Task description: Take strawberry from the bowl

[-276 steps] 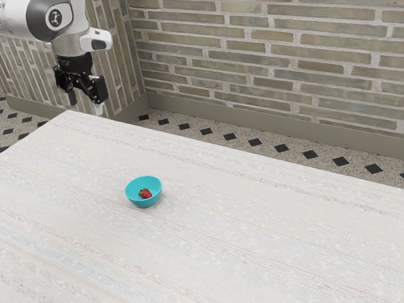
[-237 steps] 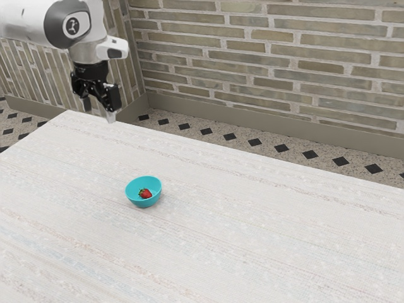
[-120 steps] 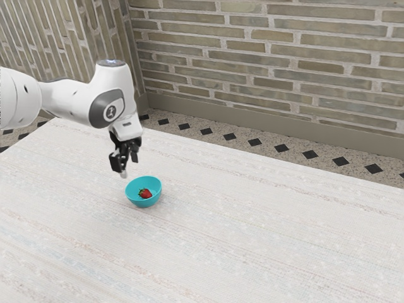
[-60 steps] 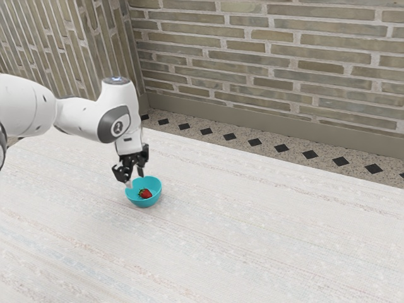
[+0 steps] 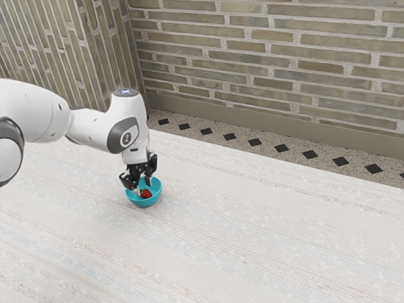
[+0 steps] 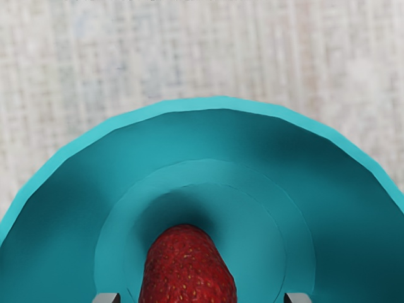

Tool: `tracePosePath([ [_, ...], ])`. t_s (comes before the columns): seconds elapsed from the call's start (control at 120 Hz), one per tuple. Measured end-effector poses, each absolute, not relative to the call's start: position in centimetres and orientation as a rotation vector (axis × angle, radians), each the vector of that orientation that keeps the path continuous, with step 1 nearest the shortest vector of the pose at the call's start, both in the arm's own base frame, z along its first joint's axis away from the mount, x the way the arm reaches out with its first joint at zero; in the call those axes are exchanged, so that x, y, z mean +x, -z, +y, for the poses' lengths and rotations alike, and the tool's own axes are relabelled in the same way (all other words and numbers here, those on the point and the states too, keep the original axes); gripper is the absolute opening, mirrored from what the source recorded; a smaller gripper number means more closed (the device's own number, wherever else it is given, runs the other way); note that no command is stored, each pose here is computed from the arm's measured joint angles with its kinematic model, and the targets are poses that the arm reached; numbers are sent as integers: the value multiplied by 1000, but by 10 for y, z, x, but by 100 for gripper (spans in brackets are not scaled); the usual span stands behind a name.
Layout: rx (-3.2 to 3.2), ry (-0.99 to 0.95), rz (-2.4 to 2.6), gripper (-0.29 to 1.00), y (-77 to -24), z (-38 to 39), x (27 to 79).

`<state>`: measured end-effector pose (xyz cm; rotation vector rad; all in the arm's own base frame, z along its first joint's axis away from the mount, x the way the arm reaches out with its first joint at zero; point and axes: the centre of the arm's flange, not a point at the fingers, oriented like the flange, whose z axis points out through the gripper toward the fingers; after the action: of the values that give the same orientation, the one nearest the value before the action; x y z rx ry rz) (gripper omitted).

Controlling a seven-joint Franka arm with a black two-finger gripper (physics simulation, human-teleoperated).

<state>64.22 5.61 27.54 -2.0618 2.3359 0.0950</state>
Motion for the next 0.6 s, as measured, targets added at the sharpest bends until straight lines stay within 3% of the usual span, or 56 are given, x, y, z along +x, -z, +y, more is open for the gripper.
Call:
tracePosePath([
  [0.367, -2034, -99, 2386, 31, -252, 52, 643],
  [0.6, -2037, -65, 2372, 7, -256, 54, 645],
])
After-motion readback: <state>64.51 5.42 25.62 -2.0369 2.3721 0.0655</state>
